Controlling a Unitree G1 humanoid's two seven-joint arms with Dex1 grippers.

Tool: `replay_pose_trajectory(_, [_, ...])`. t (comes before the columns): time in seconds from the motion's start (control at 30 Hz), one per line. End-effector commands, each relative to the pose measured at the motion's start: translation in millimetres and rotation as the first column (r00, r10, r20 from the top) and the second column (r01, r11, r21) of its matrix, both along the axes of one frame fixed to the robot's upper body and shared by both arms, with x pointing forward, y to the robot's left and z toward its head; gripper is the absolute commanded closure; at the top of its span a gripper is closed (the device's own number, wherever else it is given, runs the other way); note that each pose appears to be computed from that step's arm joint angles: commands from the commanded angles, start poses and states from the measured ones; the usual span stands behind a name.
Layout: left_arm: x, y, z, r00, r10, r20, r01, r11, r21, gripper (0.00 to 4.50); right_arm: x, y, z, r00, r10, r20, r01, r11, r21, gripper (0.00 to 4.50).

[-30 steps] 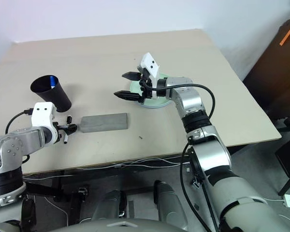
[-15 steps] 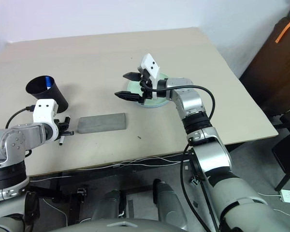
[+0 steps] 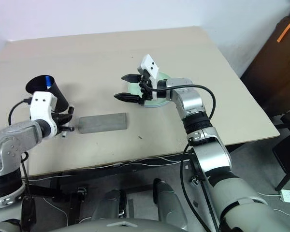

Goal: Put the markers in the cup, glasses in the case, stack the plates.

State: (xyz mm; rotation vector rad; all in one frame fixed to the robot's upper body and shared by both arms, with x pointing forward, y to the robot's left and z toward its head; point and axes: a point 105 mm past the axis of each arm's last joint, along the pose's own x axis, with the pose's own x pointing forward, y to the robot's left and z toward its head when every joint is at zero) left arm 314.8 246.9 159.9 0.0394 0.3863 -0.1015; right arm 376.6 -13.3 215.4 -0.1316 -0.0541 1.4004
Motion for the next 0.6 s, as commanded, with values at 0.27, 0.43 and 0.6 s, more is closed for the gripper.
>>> replay_pose_trajectory(0.27, [-2.9, -10.0, 98.9, 0.82, -0.208, 0.533, 0.173, 0.978, 0.116, 4.47, -23.4, -3.6, 21.0, 0.994, 0.1, 0.044, -0.103, 0.993, 0.061, 0.0])
replay_pose_trajectory(0.43, [-3.4, -3.2, 135.4, 0.71, -0.15, 0.688, 0.147, 0.987, 0.063, 4.47, -25.2, -1.9, 20.4, 0.993, 0.101, 0.061, -0.104, 0.993, 0.05, 0.0])
replay_pose_trajectory(0.6, [-7.7, 16.1, 162.7, 0.622, -0.117, 0.774, 0.073, 0.993, 0.092, 4.47, -24.9, 0.0, 19.9, 0.993, 0.098, 0.065, -0.102, 0.994, 0.046, 0.0])
